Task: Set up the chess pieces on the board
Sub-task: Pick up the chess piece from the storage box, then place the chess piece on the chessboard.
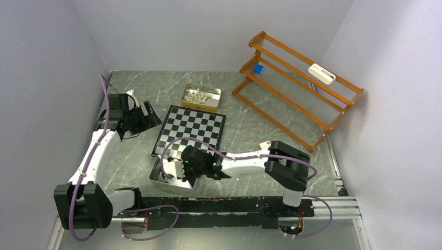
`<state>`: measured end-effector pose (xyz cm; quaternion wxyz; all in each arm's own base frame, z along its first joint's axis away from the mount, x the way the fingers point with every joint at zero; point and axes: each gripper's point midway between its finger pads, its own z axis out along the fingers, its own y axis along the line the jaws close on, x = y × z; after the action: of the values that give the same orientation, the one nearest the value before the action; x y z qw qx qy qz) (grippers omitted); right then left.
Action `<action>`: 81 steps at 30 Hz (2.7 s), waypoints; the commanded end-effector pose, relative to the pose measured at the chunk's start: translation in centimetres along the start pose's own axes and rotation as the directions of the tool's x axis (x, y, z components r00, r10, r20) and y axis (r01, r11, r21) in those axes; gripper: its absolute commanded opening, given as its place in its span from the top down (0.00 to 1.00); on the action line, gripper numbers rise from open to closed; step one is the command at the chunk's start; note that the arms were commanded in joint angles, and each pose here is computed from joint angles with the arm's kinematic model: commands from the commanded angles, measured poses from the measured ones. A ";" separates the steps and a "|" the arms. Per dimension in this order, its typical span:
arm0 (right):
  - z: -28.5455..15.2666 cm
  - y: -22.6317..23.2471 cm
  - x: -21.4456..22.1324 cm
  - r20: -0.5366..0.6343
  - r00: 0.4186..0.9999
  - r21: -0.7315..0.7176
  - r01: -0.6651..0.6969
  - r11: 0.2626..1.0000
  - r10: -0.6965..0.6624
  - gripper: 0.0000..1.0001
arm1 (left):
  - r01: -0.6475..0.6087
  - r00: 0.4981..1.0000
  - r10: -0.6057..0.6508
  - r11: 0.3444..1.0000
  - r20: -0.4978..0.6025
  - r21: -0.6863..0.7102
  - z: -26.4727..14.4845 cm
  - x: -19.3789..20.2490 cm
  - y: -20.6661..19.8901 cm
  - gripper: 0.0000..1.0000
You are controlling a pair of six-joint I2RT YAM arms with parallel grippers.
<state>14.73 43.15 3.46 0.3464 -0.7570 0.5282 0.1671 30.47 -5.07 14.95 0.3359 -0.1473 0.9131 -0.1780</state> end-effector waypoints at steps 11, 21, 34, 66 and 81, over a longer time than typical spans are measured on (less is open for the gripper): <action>-6.7 -5.5 -8.6 0.471 0.864 0.204 -0.304 0.931 0.179 0.88 | -0.122 0.984 0.147 0.968 -0.103 0.219 -2.1 1.9 -4.9 0.17; -11.7 -11.1 -4.6 0.554 0.761 0.332 -0.574 0.749 0.337 0.88 | -0.178 0.954 0.268 0.867 -0.135 0.465 -4.6 4.2 -11.7 0.26; -13.7 -12.0 -2.7 0.592 0.710 0.371 -0.661 0.652 0.382 0.88 | -0.144 0.917 0.342 0.765 -0.207 0.627 -4.8 8.4 -17.0 0.36; -14.5 -11.8 -1.6 0.608 0.678 0.380 -0.706 0.597 0.414 0.86 | -0.157 0.889 0.382 0.773 -0.254 0.614 -2.9 10.0 -17.9 0.82; -18.1 -8.5 1.0 0.627 0.595 0.338 -0.789 0.513 0.503 0.26 | -0.323 0.894 0.429 0.816 -0.129 0.480 -0.1 8.0 -19.1 0.87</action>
<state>20.92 32.98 16.59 0.5749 -0.3283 0.6958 0.2785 25.53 -24.55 17.77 0.2318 0.1321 0.8933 -0.3618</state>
